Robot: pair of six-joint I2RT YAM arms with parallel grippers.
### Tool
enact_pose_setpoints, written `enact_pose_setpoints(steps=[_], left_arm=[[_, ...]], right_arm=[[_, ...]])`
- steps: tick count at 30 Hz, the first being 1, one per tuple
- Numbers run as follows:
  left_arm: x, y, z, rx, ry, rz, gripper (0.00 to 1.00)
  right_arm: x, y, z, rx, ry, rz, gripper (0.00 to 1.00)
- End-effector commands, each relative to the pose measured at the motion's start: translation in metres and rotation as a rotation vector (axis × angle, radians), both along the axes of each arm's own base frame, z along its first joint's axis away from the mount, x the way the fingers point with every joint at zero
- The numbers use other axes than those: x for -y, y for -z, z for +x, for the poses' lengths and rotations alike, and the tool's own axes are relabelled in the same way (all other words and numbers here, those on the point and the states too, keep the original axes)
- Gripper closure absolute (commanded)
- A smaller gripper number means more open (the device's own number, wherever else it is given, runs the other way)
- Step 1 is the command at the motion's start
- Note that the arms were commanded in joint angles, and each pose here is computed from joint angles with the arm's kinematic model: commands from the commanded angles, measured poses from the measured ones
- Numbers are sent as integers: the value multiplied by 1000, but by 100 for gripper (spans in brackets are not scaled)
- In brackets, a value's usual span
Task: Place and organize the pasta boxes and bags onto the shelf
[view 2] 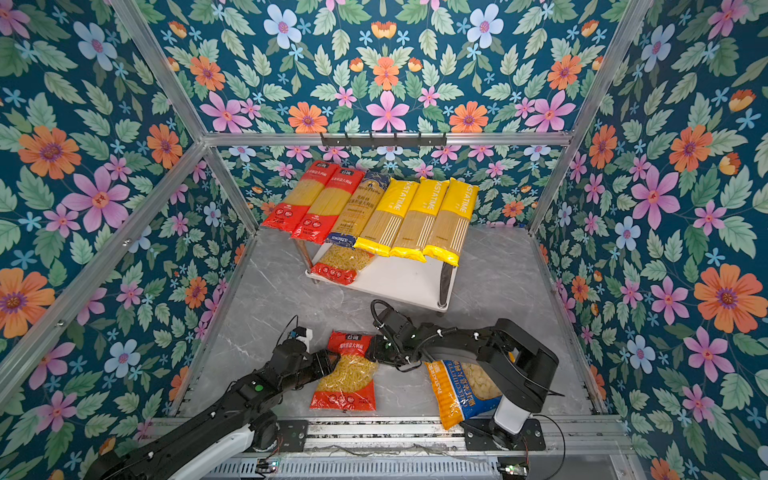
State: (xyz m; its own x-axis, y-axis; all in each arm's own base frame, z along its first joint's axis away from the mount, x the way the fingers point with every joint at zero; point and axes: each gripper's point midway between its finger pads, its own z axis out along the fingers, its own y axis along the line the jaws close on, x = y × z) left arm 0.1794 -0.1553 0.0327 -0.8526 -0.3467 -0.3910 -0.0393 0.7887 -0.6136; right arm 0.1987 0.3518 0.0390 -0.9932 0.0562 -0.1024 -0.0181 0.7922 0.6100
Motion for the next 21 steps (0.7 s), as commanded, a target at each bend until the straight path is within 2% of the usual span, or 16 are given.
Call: enact_pose_setpoints(steps=[1, 7, 12, 16, 21], left_arm=[[14, -4, -4, -18, 34, -75, 40], [21, -16, 0, 20, 56, -107, 67], [29, -35, 7, 57, 88, -118, 81], [33, -57, 14, 106, 100, -119, 86], [42, -102, 32, 225, 120, -125, 89]], right_arm=[[-15, -2, 2, -6, -3, 65, 55], [-10, -16, 5, 63, -8, 90, 77], [-12, -41, 7, 116, -19, 146, 84], [-4, -60, 15, 182, 2, 165, 87], [5, -97, 32, 297, 25, 209, 90]])
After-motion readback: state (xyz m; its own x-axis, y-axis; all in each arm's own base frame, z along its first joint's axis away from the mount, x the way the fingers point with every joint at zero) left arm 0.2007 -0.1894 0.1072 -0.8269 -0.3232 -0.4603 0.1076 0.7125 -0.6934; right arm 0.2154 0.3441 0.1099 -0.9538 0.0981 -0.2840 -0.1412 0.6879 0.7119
